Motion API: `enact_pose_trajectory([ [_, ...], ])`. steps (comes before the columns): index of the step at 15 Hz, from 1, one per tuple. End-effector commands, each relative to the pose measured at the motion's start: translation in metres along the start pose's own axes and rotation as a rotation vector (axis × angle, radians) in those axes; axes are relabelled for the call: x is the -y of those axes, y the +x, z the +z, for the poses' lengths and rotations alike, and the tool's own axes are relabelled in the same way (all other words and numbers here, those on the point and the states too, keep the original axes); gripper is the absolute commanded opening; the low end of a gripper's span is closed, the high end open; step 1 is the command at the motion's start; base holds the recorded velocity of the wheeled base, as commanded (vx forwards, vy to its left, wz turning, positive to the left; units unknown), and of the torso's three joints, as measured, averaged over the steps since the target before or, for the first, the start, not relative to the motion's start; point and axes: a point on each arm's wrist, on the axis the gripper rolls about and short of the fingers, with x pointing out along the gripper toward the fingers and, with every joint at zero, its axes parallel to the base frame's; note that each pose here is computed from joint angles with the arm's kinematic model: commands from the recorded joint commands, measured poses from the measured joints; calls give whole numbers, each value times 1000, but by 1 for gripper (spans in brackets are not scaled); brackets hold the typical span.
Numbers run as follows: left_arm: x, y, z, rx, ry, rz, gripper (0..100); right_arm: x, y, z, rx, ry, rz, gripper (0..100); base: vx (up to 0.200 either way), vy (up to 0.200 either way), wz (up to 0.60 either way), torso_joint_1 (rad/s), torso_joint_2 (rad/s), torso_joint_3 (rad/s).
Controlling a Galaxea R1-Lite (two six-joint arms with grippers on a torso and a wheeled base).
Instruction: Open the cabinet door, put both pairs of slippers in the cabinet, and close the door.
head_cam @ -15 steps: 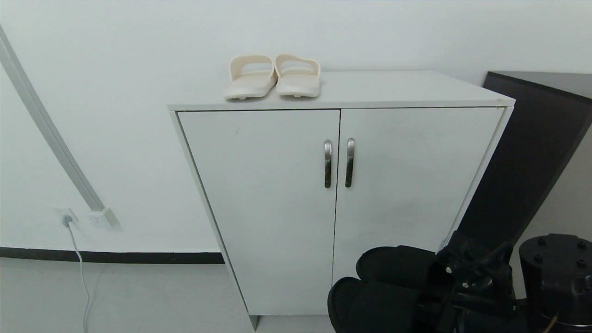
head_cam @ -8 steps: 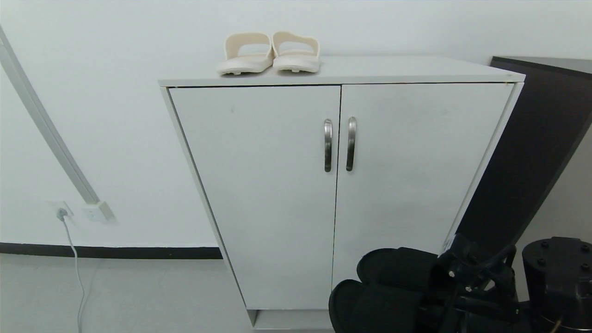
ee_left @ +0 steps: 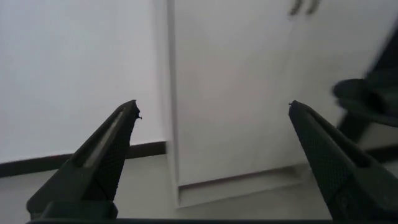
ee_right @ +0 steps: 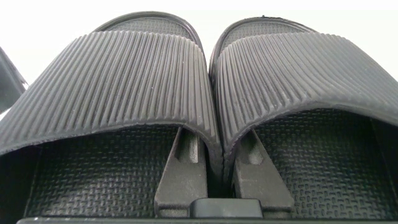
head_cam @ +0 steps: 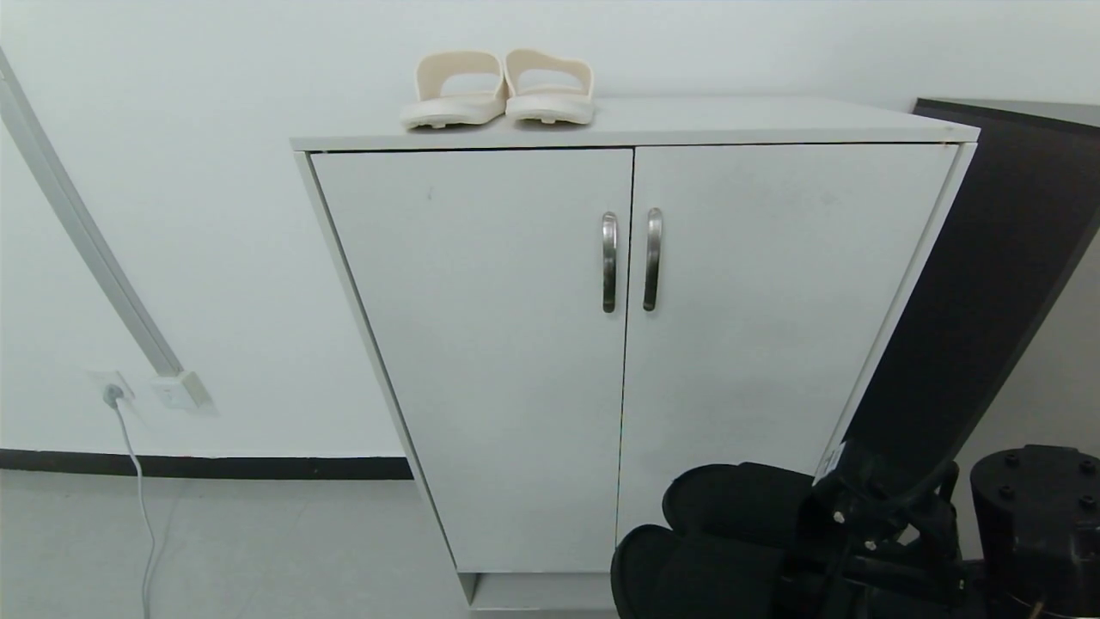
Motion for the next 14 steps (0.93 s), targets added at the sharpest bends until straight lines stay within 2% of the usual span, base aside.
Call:
enact_pose_trajectory([
  [1,-4,38,36,-143,-48,-199,100,-1,-1,-3,-10,-12,5,0,0,0,0,0,0,0],
  [3,-10,75,52,-201,-69,-310,100,-2,1,-3,-11,-24,8,0,0,0,0,0,0,0],
  [5,-15,113,63,-163,-61,-410,100,-2,1,-3,-11,-24,8,0,0,0,0,0,0,0],
  [7,-12,150,70,-132,-43,-503,100,-2,1,-3,-11,-24,7,0,0,0,0,0,0,0],
  [9,-1,186,89,-66,-14,-578,100,-2,1,-3,-8,-23,8,0,0,0,0,0,0,0],
  [11,15,208,107,-28,-12,-664,100,-1,1,-2,-3,-23,7,0,0,0,0,0,0,0],
  [14,47,223,121,-38,-93,-814,100,-1,4,-3,-11,-22,7,0,0,0,0,0,0,0],
])
